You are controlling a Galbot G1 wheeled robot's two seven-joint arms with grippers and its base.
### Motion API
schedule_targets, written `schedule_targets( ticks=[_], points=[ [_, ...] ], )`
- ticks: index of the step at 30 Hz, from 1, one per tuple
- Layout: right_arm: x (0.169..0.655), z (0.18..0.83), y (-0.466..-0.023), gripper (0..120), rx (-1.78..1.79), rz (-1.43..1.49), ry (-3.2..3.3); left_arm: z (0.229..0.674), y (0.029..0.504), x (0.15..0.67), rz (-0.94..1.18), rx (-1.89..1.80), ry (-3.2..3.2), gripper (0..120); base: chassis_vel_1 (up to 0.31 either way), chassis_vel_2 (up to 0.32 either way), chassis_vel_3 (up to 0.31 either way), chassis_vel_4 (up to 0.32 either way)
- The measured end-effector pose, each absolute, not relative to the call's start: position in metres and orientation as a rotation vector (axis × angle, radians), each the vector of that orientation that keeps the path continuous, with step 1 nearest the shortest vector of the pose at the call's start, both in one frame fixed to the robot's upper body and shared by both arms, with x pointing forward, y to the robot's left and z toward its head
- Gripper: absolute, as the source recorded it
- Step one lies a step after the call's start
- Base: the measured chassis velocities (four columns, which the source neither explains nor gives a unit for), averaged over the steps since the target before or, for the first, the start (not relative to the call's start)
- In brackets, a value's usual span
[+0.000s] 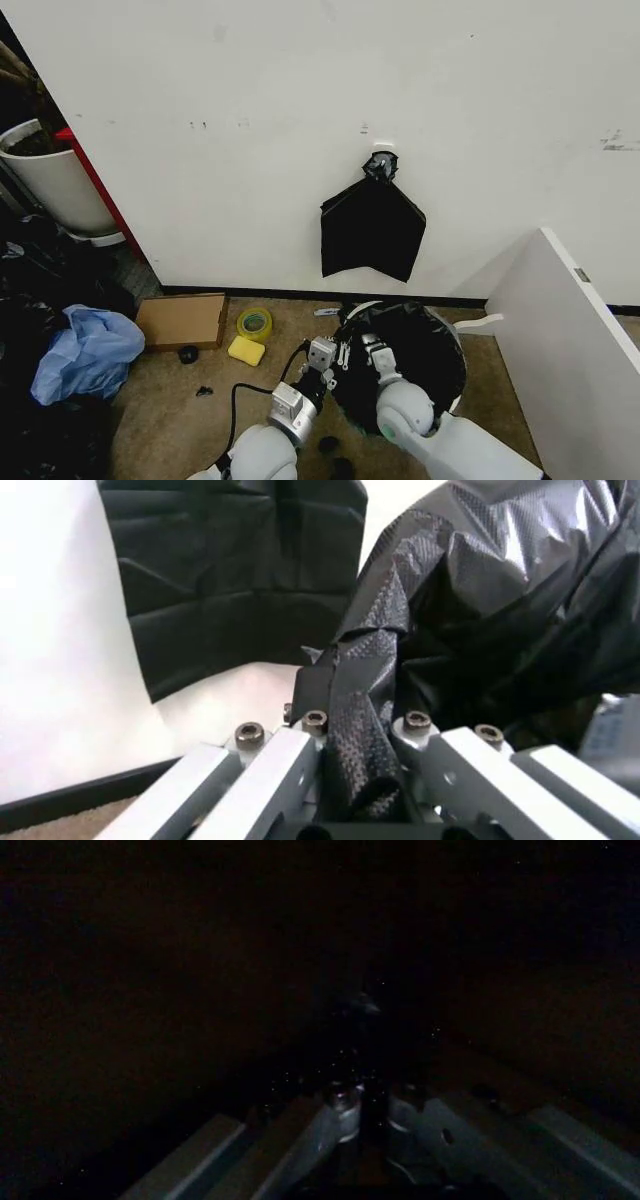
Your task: Place the garbage bag over the trash bin.
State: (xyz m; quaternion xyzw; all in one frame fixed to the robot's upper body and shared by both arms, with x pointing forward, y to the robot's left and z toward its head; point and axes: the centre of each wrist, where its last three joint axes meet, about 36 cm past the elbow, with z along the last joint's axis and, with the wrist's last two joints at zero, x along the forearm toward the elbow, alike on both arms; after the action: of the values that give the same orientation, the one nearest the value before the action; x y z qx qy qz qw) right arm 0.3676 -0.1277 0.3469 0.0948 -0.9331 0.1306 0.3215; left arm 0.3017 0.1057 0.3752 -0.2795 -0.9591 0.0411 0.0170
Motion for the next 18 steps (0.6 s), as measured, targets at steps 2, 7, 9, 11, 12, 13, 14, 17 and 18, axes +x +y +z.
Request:
schedule_targets(
  ticks=[2,7,9,11,12,13,14,17,18],
  points=[
    [0.364,0.353,-0.123,0,0.275,0.329,-2.446,0.375,0.104,0.301,0.13,-0.875,-2.977,3,0.0,0.0,0.0,0.0],
    [0.368,0.361,-0.112,0,0.319,0.268,-2.484,0.373,0.104,0.301,0.128,-0.879,-2.973,3,0.0,0.0,0.0,0.0],
    [0.37,0.363,-0.112,0,0.314,0.256,-2.496,0.372,0.106,0.302,0.124,-0.868,-2.975,3,0.0,0.0,0.0,0.0],
    [0.369,0.367,-0.114,0,0.315,0.24,-2.514,0.371,0.108,0.304,0.121,-0.851,-2.976,3,0.0,0.0,0.0,0.0],
    [0.362,0.377,-0.116,0,0.342,0.213,-2.534,0.37,0.11,0.307,0.133,-0.807,-2.975,3,0.0,0.0,0.0,0.0],
    [0.357,0.383,-0.118,0,0.362,0.202,-2.544,0.371,0.11,0.309,0.151,-0.774,-2.97,3,0.0,0.0,0.0,0.0],
    [0.35,0.389,-0.12,5,0.384,0.191,-2.554,0.371,0.11,0.312,0.175,-0.735,-2.962,3,0.0,0.0,0.0,0.0],
    [0.34,0.399,-0.123,11,0.421,0.176,-2.569,0.373,0.111,0.319,0.212,-0.666,-2.947,3,0.0,0.0,0.0,0.0],
    [0.336,0.402,-0.125,15,0.432,0.172,-2.573,0.373,0.112,0.322,0.222,-0.642,-2.943,3,0.0,0.0,0.0,0.0]
  ],
)
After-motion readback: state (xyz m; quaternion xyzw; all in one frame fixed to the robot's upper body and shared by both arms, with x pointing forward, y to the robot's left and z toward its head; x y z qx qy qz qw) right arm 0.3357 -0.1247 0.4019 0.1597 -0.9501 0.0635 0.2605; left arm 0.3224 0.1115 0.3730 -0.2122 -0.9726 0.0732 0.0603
